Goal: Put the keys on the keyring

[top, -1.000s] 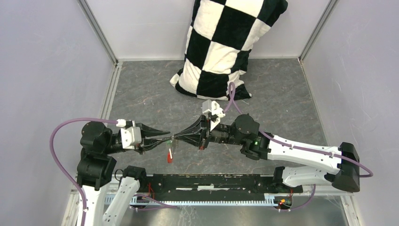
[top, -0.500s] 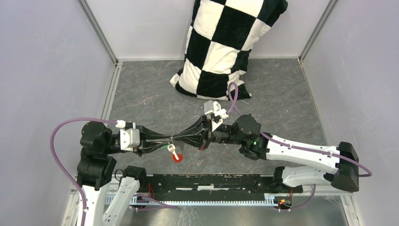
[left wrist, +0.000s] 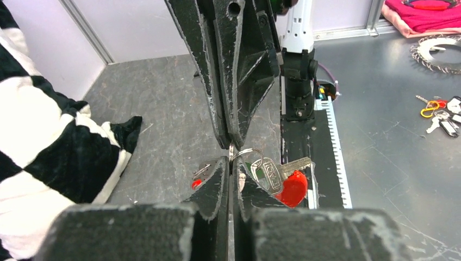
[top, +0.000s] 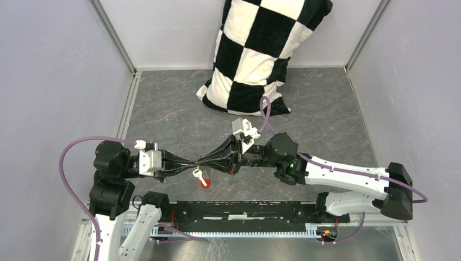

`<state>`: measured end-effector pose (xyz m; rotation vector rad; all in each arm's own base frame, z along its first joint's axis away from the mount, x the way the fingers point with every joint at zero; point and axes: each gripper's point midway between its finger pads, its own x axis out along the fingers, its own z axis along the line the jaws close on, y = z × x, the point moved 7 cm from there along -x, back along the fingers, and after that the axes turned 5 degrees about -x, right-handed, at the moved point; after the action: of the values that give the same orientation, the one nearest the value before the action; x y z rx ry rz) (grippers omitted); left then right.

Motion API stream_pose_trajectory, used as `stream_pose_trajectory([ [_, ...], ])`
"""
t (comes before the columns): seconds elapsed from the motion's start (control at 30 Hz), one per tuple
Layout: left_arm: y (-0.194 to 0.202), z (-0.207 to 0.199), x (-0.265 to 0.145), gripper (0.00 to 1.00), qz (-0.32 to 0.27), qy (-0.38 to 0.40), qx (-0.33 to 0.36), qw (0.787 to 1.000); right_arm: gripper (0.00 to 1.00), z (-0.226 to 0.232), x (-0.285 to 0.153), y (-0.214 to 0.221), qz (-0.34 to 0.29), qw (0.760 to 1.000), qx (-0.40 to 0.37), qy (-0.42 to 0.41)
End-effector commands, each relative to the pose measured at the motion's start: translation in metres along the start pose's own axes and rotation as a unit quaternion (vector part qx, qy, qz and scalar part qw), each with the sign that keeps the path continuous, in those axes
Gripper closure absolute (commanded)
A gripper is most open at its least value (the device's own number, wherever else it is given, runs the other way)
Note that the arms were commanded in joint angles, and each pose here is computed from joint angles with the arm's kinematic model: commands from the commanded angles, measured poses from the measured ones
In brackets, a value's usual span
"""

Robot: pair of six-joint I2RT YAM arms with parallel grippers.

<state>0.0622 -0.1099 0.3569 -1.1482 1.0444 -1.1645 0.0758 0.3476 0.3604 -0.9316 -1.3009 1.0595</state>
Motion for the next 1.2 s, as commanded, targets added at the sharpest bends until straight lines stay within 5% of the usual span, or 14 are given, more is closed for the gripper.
stream_pose_trajectory([
  [0.0, 0.001, -0.006, -0.001, 0.98, 0.002, 0.015, 0.017, 1.0, 0.81, -0.003, -0.007, -0.023, 0.009, 0.999, -0.046, 0.026],
  [0.2, 0.004, -0.007, -0.002, 0.98, 0.005, 0.019, 0.027, 0.999, 0.52, -0.011, -0.003, -0.042, 0.169, 0.978, -0.124, -0.001],
  [0.4, 0.003, -0.007, -0.001, 0.98, 0.004, 0.022, 0.029, 0.999, 0.53, -0.014, 0.002, -0.04, 0.272, 0.952, -0.134, -0.044],
  [0.67, 0.007, -0.005, -0.002, 0.98, 0.013, 0.019, 0.037, 0.999, 0.57, -0.013, 0.013, -0.039, 0.299, 0.943, -0.123, -0.076],
  [0.97, 0.009, -0.003, -0.002, 0.98, 0.015, 0.016, 0.041, 0.999, 0.75, -0.013, 0.02, -0.031, 0.3, 0.945, -0.102, -0.08],
  [1.17, 0.011, -0.001, -0.002, 0.98, 0.022, 0.005, 0.043, 0.999, 0.58, -0.015, 0.014, -0.04, 0.303, 0.944, -0.119, -0.057],
])
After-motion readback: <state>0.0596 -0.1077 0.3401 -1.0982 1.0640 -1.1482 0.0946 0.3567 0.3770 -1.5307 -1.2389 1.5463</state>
